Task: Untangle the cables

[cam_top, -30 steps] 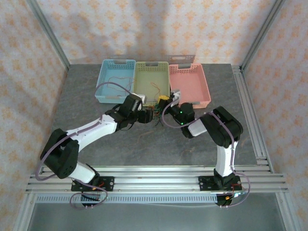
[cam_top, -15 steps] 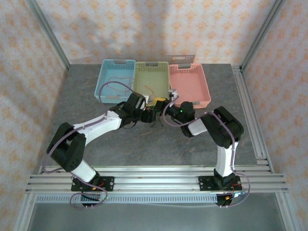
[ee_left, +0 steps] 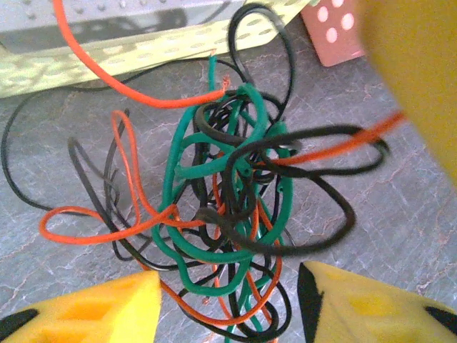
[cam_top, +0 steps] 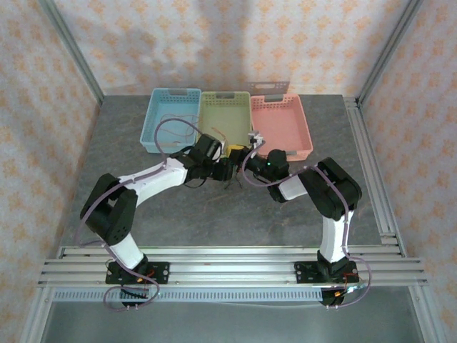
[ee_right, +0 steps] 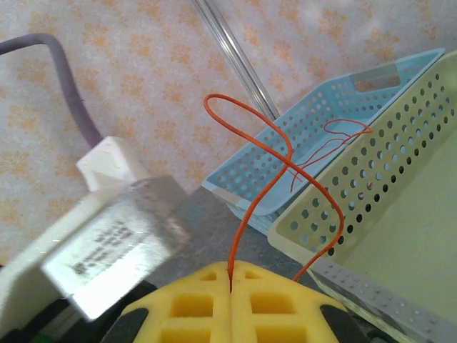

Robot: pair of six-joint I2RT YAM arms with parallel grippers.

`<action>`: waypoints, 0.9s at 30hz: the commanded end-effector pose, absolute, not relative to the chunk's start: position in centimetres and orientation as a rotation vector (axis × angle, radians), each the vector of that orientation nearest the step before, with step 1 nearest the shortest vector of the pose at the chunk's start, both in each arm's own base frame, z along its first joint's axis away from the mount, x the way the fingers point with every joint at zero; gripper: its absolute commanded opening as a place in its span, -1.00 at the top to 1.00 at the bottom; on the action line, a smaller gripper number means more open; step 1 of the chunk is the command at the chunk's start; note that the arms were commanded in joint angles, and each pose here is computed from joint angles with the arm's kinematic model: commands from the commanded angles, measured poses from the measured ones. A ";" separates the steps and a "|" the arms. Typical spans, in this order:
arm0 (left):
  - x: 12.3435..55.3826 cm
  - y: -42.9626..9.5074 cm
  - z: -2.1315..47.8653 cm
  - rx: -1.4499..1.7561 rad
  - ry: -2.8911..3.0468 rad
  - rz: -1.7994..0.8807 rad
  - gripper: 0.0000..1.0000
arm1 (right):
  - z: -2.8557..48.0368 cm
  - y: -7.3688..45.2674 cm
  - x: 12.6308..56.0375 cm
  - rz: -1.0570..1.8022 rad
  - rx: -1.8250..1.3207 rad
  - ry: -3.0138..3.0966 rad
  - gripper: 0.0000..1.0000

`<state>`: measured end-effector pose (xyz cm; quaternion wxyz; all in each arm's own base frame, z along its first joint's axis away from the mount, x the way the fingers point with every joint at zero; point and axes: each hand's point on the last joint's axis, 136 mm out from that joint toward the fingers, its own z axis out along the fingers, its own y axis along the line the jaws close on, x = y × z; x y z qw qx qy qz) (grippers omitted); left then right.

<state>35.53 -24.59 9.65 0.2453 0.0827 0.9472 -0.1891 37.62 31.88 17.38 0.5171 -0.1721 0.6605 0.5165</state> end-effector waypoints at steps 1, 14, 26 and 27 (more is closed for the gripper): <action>35.6 -25.0 9.4 0.208 2.628 -0.524 -0.14 | 21.6 32.3 37.0 1.291 -0.469 1.450 1.00; 35.6 -25.1 9.0 0.203 2.645 -0.527 0.87 | 21.6 32.4 37.0 1.282 -0.476 1.447 1.00; 36.6 -20.0 11.3 -0.006 2.520 -0.375 1.00 | 20.8 27.1 39.8 0.938 -0.237 1.459 1.00; 36.8 -18.5 11.7 -0.068 2.496 -0.345 1.00 | 20.7 26.0 40.2 0.881 -0.199 1.460 1.00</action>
